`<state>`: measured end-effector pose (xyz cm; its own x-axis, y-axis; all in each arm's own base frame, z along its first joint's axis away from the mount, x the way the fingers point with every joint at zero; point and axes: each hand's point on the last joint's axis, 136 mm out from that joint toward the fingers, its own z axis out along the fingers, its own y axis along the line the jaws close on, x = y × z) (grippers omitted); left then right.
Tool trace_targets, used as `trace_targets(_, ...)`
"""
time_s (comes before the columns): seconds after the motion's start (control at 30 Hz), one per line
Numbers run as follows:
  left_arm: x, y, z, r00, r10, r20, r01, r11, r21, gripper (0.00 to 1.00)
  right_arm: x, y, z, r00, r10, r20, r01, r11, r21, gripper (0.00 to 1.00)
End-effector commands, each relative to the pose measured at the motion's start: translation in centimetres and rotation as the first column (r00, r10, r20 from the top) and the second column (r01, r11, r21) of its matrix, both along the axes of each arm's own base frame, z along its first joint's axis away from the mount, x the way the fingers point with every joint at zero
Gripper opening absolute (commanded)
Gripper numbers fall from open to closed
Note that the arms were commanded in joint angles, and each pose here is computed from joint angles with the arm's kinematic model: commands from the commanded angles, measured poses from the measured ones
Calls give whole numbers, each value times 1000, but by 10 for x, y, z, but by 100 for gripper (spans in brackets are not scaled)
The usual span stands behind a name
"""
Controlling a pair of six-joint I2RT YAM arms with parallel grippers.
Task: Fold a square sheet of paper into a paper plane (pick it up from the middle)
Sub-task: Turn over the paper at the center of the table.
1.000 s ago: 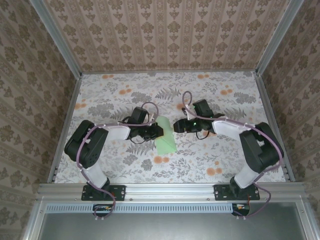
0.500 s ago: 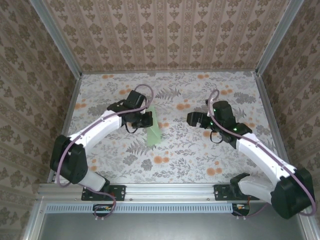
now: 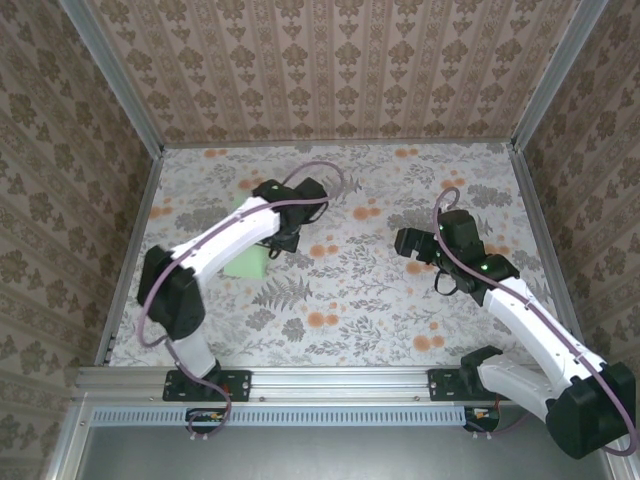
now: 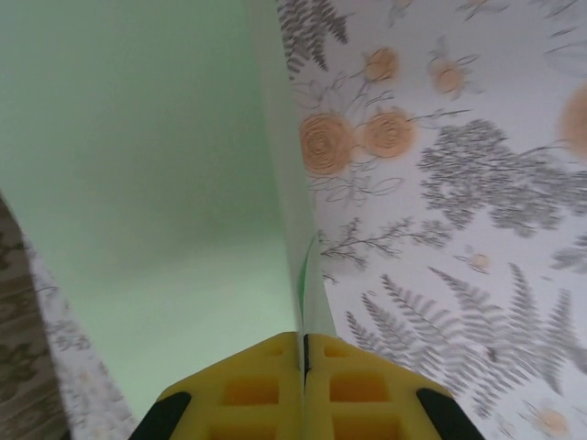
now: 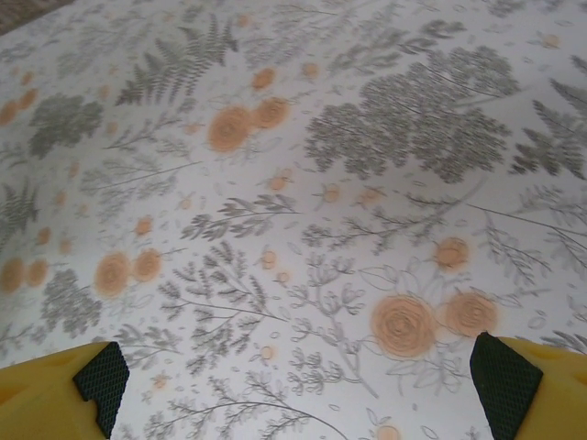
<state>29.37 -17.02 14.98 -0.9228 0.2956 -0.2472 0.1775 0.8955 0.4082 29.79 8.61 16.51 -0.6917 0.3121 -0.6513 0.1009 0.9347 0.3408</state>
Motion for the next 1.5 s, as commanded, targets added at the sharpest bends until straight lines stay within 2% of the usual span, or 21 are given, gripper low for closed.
trace_targets(0.0, 9, 10, -12, 999, 32, 22, -35, 985, 171, 6, -3, -24, -10, 991, -118, -63, 115, 992, -44, 100)
trace_targets(0.1, 17, -7, -39, 1000, 28, -9, -26, 982, 186, 6, 0, -29, -12, 986, -147, -78, 145, 989, -35, 100)
trace_targets(0.27, 15, -56, -85, 996, -12, -84, 23, 992, 126, 7, 5, -33, -15, 984, -148, -98, 143, 988, -57, 100)
trace_targets(0.5, -3, -103, -118, 987, -57, -149, 63, 997, 35, 13, 5, -24, -29, 984, -93, -154, 89, 996, -28, 100)
trace_targets(0.63, -9, -121, -122, 984, -72, -162, 61, 995, -73, 24, 3, -20, -30, 981, -76, -181, 78, 997, 7, 100)
trace_targets(0.8, -15, -140, -106, 982, -101, -159, 69, 979, -193, 44, -1, -22, -31, 976, -89, -201, 97, 995, 26, 100)
trace_targets(0.9, -22, -164, -85, 978, -140, -157, 78, 935, -347, 54, -3, -25, -29, 970, -110, -217, 121, 992, 38, 99)
trace_targets(1.03, -30, -204, -38, 971, -213, -107, 104, 783, -613, 69, 0, -17, -16, 974, -84, -210, 103, 991, 82, 100)
trace_targets(1.1, -28, -209, -16, 973, -219, -70, 113, 719, -686, 75, 6, -7, -8, 979, -42, -198, 66, 991, 117, 99)
trace_targets(1.17, -21, -201, 4, 982, -188, -20, 115, 676, -728, 80, 14, 5, -3, 981, 17, -192, 15, 987, 162, 98)
trace_targets(1.27, -11, -180, 28, 987, -146, 72, 150, 641, -752, 88, 25, 27, 5, 983, 87, -163, -46, 970, 239, 97)
trace_targets(1.37, -3, -146, 37, 994, -68, 91, 113, 619, -777, 94, 32, 54, 12, 981, 147, -130, -105, 953, 285, 97)
trace_targets(1.47, 5, -107, 36, 995, 11, 103, 76, 599, -797, 100, 38, 89, 19, 970, 215, -114, -177, 944, 278, 96)
